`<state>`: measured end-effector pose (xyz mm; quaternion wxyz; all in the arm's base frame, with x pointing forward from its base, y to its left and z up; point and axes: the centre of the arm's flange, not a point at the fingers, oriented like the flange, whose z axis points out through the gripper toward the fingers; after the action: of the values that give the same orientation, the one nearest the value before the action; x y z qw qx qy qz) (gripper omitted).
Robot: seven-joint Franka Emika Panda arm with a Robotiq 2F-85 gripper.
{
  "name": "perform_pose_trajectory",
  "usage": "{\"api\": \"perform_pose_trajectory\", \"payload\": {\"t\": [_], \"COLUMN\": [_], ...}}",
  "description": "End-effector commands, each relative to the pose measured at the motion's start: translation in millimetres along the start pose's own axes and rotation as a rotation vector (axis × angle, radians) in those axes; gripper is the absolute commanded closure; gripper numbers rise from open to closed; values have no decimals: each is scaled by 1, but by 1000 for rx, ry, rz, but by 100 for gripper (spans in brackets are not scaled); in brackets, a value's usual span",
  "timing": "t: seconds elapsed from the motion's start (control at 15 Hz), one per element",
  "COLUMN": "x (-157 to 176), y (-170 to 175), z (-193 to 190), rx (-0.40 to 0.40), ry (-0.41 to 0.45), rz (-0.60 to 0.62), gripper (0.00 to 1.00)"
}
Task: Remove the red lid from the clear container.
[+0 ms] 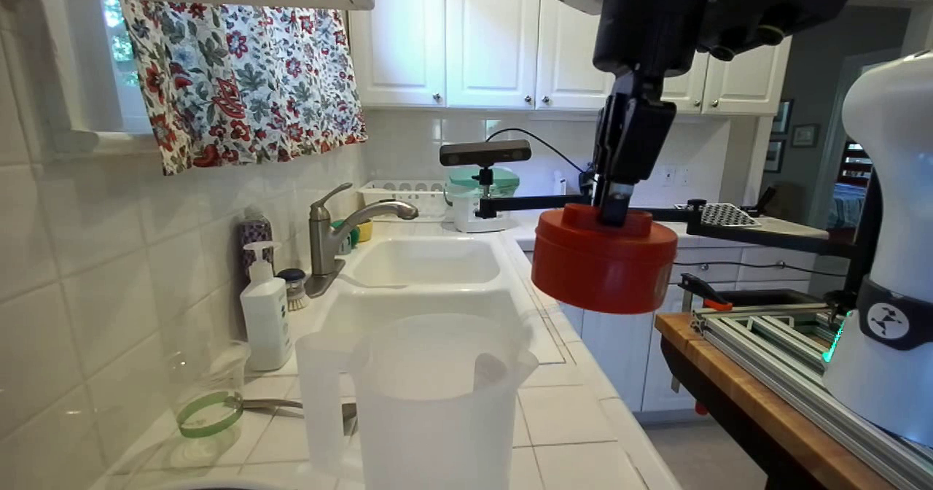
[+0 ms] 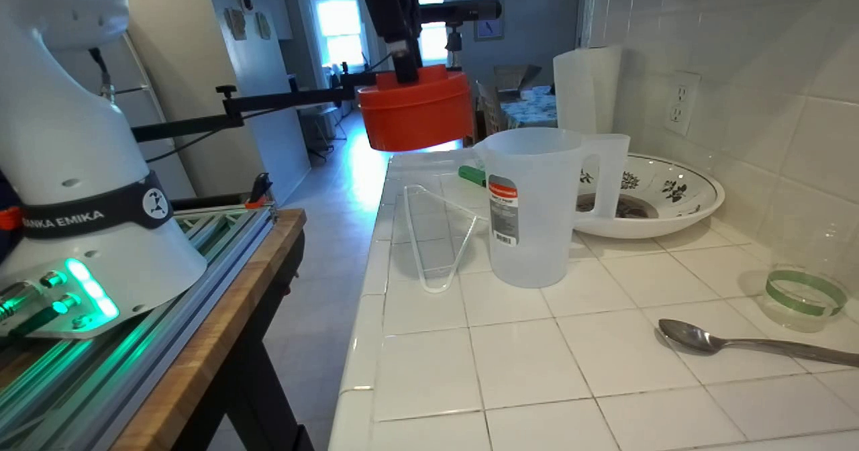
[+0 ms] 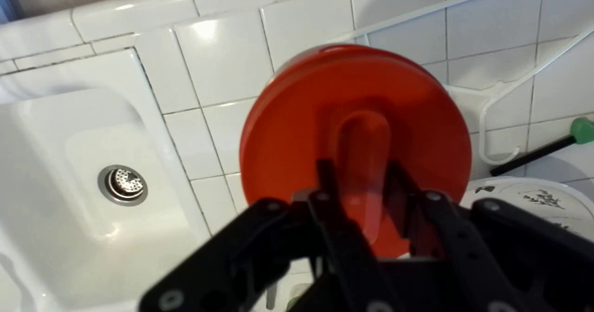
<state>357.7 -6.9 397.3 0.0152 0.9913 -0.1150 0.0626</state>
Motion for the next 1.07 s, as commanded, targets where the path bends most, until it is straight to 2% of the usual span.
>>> {"api": "perform_pose_trajectory", "payload": {"t": [0.0,0.53,1.0], "x": [-28,-21,-5], "y": [29,73,92], "z": [10,46,90], "rx": [-11,-67,-96], "ry": [22,2,38], "rz": [47,120,99], "gripper": [92,92,92]}}
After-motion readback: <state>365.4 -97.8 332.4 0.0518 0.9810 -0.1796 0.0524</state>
